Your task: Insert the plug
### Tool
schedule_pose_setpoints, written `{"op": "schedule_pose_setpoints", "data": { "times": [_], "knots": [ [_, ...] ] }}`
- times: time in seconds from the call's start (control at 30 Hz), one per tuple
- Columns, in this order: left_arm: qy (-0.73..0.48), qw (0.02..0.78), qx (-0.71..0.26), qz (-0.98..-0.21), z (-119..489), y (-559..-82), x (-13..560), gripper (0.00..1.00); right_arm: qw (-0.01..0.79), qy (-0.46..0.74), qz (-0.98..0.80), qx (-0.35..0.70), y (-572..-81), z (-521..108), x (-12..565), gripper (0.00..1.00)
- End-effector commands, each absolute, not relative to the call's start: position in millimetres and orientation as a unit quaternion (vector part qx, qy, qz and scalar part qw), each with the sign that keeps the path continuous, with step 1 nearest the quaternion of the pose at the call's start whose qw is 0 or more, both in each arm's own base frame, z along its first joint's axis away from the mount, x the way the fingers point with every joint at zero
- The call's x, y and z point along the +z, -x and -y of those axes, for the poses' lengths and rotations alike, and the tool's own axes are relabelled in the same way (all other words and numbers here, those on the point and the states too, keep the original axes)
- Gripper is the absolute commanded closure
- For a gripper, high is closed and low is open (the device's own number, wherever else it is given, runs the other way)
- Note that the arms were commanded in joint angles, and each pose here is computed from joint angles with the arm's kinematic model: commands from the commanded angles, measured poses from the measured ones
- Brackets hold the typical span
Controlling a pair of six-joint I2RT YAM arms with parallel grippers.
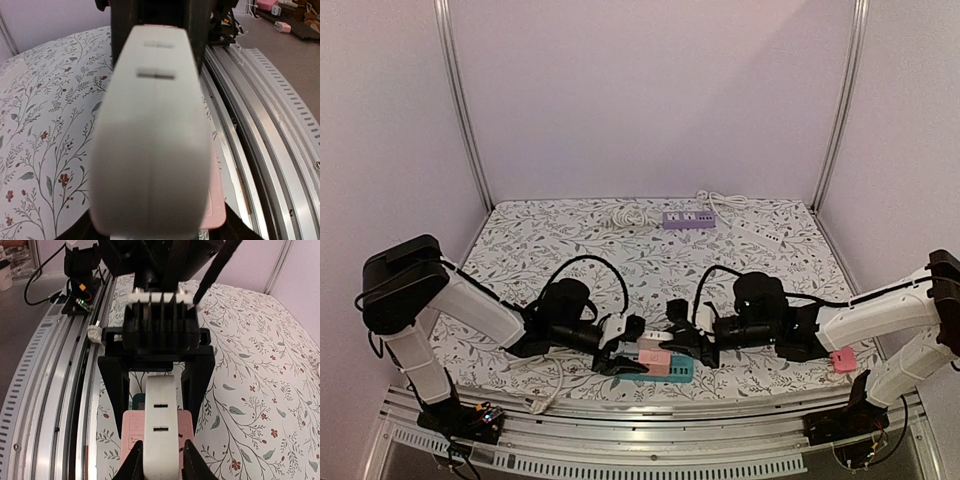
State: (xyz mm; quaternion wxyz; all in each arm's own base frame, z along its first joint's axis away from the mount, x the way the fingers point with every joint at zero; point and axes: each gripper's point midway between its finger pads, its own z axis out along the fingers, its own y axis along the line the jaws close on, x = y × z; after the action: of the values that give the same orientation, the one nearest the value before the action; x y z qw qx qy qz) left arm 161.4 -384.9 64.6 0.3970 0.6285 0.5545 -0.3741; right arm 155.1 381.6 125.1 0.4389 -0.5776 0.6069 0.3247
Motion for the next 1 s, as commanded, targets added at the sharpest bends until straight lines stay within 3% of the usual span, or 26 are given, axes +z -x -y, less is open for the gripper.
{"op": "schedule_pose_setpoints", "data": {
  "times": [0.0, 0.1, 0.23, 0.33, 0.7, 0.9, 0.97],
  "knots": [
    [-0.647, 0.400, -0.361, -0.540, 382.9, -158.5, 58.5, 0.77, 0.296, 0.599, -0.692, 0.274, -137.7, -343.3, 48.4, 0.62],
    [-0.647, 0.399, -0.363, -0.538, 382.2, -158.0, 59.5, 0.67, 0.311, 0.592, -0.687, 0.283, -140.9, -349.7, 66.1, 0.35],
    [-0.649, 0.397, -0.365, -0.536, 381.7, -157.2, 60.2, 0.57, 0.343, 0.581, -0.677, 0.293, -145.6, -353.8, 93.5, 0.24],
    [-0.650, 0.396, -0.366, -0.535, 382.0, -157.2, 60.9, 0.46, 0.368, 0.570, -0.675, 0.290, -151.9, -350.8, 109.5, 0.03],
    [-0.658, 0.406, -0.348, -0.530, 382.4, -163.9, 72.6, 0.02, 0.401, 0.531, -0.676, 0.317, -159.5, -333.0, 150.7, 0.01],
    [-0.669, 0.407, -0.311, -0.539, 370.3, -167.4, 83.6, 0.00, 0.384, 0.442, -0.743, 0.324, -192.4, -320.8, 154.0, 0.01],
    [-0.686, 0.391, -0.289, -0.541, 357.8, -164.0, 81.1, 0.00, 0.339, 0.366, -0.813, 0.299, -218.3, -307.5, 136.0, 0.01]
  ]
}}
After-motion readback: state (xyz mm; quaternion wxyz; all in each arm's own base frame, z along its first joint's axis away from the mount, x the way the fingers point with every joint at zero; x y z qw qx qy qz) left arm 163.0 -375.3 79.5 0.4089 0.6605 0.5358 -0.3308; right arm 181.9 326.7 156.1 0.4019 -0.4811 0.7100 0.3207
